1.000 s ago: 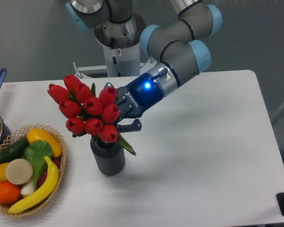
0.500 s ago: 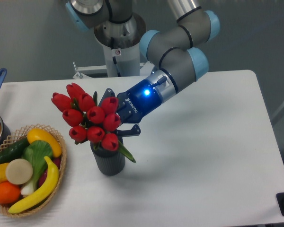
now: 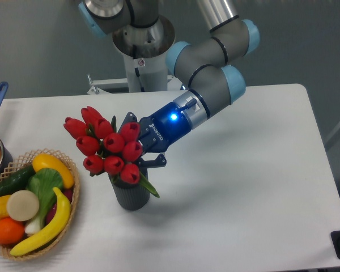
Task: Insert the flowers into the vase
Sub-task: 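Align the tulip stems above the vase opening and lower them in, then push the tulip stems further down into the black vase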
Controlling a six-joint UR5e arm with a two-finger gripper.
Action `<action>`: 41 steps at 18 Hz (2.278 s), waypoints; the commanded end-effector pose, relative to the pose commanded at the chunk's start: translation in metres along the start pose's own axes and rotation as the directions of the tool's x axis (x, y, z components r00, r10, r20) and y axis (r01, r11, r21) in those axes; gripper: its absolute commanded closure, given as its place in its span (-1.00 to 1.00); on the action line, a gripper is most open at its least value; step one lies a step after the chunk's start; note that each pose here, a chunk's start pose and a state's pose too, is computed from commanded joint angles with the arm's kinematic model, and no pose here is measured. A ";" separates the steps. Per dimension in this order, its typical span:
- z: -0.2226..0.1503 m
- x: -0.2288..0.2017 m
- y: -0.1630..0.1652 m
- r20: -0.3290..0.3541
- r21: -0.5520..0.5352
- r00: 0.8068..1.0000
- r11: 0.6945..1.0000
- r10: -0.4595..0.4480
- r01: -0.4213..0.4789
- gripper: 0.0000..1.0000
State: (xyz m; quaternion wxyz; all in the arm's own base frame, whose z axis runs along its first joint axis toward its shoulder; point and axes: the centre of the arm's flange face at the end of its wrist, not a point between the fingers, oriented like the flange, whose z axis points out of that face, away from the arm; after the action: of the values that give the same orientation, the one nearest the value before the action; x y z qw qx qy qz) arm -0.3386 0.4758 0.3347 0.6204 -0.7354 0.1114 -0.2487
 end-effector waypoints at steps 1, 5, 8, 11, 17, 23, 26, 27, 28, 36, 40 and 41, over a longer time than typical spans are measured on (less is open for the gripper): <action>-0.001 0.005 0.011 0.000 0.000 1.000 1.000 -0.005 0.005 0.39; -0.001 0.007 0.021 -0.001 0.001 1.000 1.000 0.006 -0.006 0.39; -0.002 0.006 0.022 0.002 0.002 1.000 1.000 0.009 -0.009 0.39; -0.012 0.001 0.022 0.022 0.004 1.000 1.000 0.007 -0.007 0.38; -0.022 -0.005 0.027 0.040 0.004 0.999 1.000 -0.003 0.003 0.36; -0.017 -0.004 0.029 0.032 0.002 0.999 1.000 -0.007 0.007 0.36; -0.015 -0.005 0.034 0.028 0.000 0.999 1.000 -0.019 0.019 0.36; -0.015 -0.005 0.037 0.028 0.000 0.999 1.000 -0.023 0.023 0.36; -0.014 -0.005 0.041 0.026 0.000 0.999 0.999 -0.032 0.032 0.36; -0.012 -0.008 0.053 0.023 -0.006 0.999 1.000 -0.021 0.022 0.33; -0.013 -0.010 0.057 0.024 -0.007 1.000 1.000 -0.012 0.012 0.32; -0.013 -0.010 0.057 0.024 -0.007 1.000 1.000 -0.014 0.014 0.32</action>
State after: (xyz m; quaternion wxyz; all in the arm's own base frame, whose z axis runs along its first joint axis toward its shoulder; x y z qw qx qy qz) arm -0.3454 0.4579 0.2789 0.6172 -0.7414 0.0997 -0.2437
